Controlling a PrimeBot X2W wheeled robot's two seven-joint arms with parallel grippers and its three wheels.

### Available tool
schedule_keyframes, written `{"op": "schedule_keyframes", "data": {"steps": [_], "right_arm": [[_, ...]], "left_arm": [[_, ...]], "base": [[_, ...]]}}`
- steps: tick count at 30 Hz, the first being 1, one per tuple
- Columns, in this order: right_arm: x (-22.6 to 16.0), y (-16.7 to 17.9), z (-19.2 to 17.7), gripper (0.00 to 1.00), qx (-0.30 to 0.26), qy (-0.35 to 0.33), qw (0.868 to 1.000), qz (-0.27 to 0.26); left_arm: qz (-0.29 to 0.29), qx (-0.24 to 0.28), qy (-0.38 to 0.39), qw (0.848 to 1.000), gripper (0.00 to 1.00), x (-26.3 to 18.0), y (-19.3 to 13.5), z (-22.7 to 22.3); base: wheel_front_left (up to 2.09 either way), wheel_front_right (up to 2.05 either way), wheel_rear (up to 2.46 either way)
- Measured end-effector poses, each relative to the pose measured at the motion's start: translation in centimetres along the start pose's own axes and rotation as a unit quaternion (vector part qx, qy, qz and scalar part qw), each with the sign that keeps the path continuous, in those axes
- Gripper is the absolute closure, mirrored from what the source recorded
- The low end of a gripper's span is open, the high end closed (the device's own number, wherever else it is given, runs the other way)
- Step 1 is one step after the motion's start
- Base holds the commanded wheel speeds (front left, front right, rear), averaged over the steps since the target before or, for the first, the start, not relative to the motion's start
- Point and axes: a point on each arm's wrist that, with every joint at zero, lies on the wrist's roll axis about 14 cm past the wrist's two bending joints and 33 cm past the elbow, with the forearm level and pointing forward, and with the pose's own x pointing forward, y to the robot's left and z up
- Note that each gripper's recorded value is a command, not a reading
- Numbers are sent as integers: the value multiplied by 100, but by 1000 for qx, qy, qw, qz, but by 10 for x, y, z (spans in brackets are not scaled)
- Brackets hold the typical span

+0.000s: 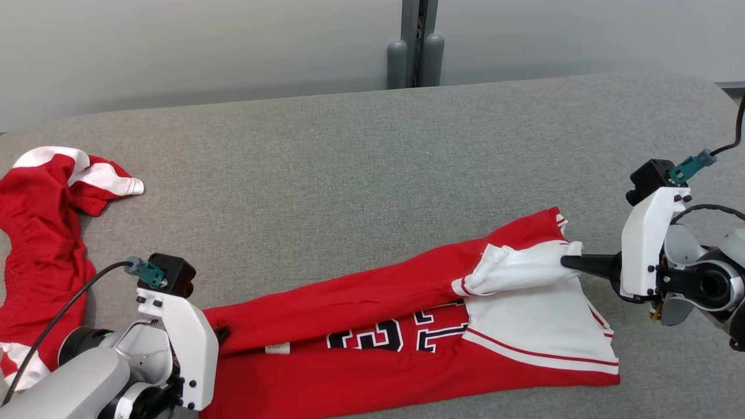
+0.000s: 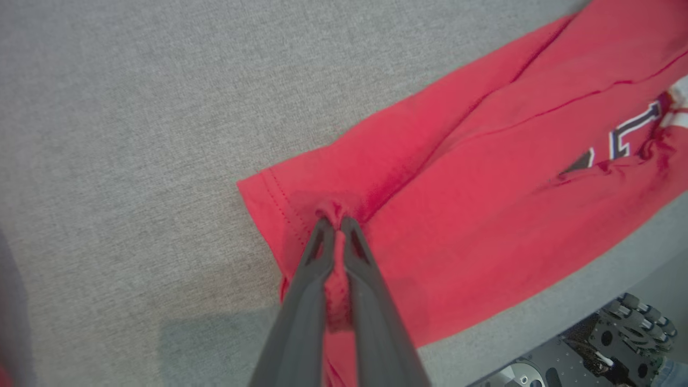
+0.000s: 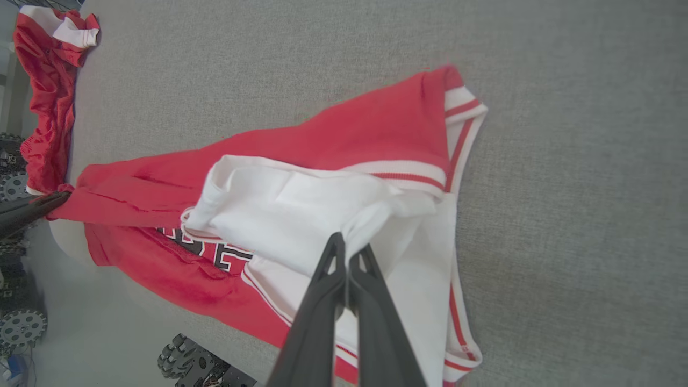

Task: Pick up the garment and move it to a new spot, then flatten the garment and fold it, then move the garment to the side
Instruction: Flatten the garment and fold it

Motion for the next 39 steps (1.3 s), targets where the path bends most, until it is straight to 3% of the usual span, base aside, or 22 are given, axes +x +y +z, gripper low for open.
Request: {"op": "schedule_keyframes", "data": {"steps": [11, 12, 13, 14, 15, 16, 17, 27, 33, 39], "right_arm": [[-3, -3, -20, 100, 7, 21, 1000, -2], [-3, -3, -20, 98, 7, 21, 1000, -3], [-3, -3, -23, 88, 8, 23, 1000, -3], [-3, -4, -26, 67, 9, 25, 1000, -3], [-3, -4, -27, 53, 10, 26, 1000, -3], [-4, -4, -28, 8, 10, 26, 1000, -4], [-4, -4, -28, 0, 10, 26, 1000, -5], [-13, -6, -29, 0, 13, -4, 1000, -10], [-29, 5, 2, 0, -2, -109, 994, 3], [-49, 4, 19, 0, -4, -226, 974, 4]], "left_arm": [[-8, -11, 11, 1000, 100, -3, -7, -17], [-8, -12, 9, 1000, 100, -3, -7, -17], [-8, -12, 7, 1000, 100, -3, -8, -17], [-8, -12, 7, 1000, 85, -3, -8, -17], [-8, -12, 7, 1000, 58, -3, -8, -18], [-8, -13, 7, 1000, 6, -3, -9, -19], [-9, -15, 10, 1000, 0, -2, -9, -22], [10, -12, -30, 999, 0, -15, -3, -8], [42, -14, -131, 990, 0, -36, 9, 28], [61, -38, -195, 978, 0, -50, 13, 34]], "base": [[0, 0, 0], [0, 0, 0], [0, 0, 0], [0, 0, 0], [0, 0, 0], [0, 0, 0], [0, 0, 0], [0, 0, 0], [0, 0, 0], [0, 0, 0]]}}
